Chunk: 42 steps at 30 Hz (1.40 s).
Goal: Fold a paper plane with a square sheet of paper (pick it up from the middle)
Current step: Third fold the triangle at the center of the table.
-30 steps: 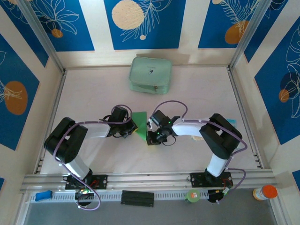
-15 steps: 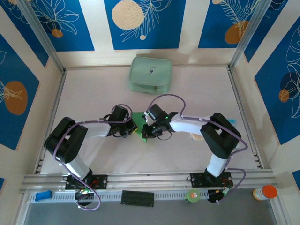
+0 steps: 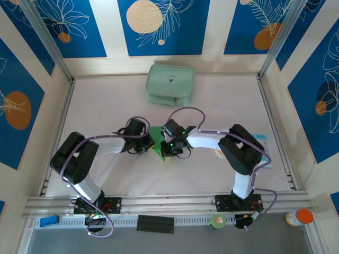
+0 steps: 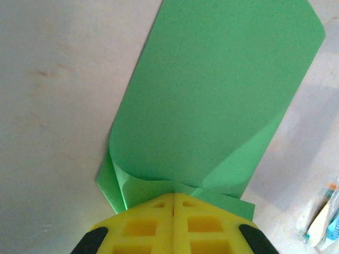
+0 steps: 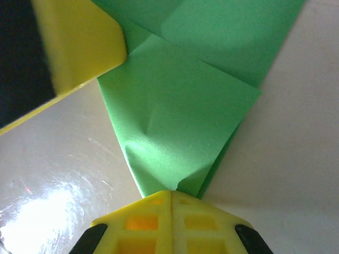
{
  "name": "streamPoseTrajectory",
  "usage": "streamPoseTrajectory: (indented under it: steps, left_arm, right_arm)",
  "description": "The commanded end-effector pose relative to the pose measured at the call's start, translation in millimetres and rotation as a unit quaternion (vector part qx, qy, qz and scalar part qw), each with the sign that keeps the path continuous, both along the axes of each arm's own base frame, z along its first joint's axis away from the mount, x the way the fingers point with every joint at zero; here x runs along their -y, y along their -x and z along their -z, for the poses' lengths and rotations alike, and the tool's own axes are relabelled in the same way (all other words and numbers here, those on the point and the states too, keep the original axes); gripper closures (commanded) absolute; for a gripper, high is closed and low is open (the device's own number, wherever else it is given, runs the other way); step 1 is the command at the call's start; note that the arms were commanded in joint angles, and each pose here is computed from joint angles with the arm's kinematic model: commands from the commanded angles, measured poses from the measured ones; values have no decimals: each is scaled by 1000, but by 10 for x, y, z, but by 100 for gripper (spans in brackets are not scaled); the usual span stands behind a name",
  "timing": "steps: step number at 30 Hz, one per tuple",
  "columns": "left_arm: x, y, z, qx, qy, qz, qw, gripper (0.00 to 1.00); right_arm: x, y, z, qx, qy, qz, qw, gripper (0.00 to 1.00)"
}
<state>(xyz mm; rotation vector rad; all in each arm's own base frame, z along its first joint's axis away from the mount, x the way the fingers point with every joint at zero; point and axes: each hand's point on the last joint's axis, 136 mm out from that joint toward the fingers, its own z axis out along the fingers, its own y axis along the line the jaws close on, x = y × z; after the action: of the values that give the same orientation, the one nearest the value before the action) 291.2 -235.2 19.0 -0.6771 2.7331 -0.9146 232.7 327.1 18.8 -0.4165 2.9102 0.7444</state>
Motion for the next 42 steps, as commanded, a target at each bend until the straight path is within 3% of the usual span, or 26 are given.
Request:
streamPoseTrajectory:
  steps: [1,5,12,17,22,32,42]
  left_arm:
    - [-85,79,149,-23,-30,1,999,93]
    - [-35,19,50,-2,-13,3,1000,92]
    - [106,-201,-529,104,21,44,993,81]
    - [116,-81,-610,136,45,63,988,81]
    - [208,99,-548,138,81,88,983,86]
    - [383,223,-308,106,84,120,984,90]
    - [250,222,-26,71,39,85,993,94]
  right_arm:
    - [30,20,59,-12,15,4,1000,97]
    - [60,30,111,-17,26,5,1000,98]
    - [174,65,192,-29,56,18,998,98]
    - [198,75,229,-39,67,22,997,99]
    - [193,89,261,-50,72,25,996,99]
    - [252,114,279,-58,83,31,994,100]
    - [272,118,244,-55,77,33,995,100]
